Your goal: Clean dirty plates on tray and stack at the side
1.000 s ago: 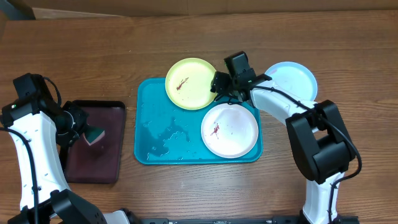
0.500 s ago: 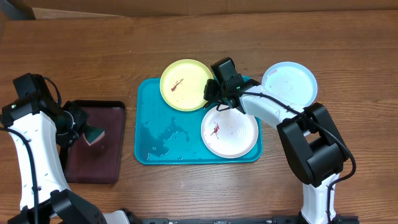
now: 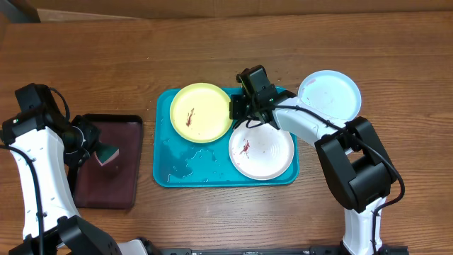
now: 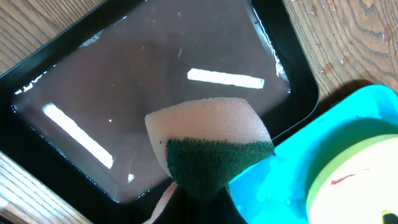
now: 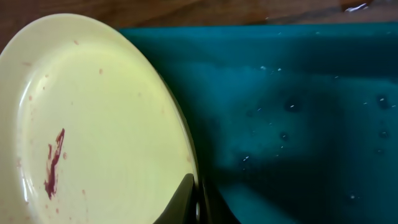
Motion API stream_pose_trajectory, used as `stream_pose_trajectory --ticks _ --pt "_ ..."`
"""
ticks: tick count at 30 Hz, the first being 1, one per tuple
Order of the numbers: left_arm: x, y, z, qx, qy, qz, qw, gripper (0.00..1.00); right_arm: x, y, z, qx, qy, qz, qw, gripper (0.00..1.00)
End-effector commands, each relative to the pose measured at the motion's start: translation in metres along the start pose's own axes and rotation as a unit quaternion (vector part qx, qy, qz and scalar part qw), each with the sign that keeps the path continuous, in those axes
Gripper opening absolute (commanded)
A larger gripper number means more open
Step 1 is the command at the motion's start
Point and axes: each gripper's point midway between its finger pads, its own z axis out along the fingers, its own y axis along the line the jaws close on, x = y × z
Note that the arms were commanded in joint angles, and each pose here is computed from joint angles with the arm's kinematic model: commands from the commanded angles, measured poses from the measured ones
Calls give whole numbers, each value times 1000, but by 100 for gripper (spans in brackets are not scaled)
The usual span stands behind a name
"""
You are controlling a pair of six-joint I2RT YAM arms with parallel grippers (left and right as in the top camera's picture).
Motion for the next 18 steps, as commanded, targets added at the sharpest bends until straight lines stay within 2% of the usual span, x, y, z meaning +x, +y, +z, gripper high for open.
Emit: stream_pose_trajectory --ticks 1,5,9,12,18 --pt "4 -3 2 3 7 10 1000 4 13 14 2 -43 32 -33 998 4" --pt "6 -9 2 21 15 16 1000 4 29 24 3 -51 56 -43 996 4" --pt "14 -38 -1 97 32 82 991 4 40 35 6 -54 65 -66 994 4" --pt "28 -64 -6 156 49 147 975 4 46 39 10 -31 60 -87 994 5" --pt "56 -92 -7 179 68 216 957 4 45 39 9 17 53 -107 993 6"
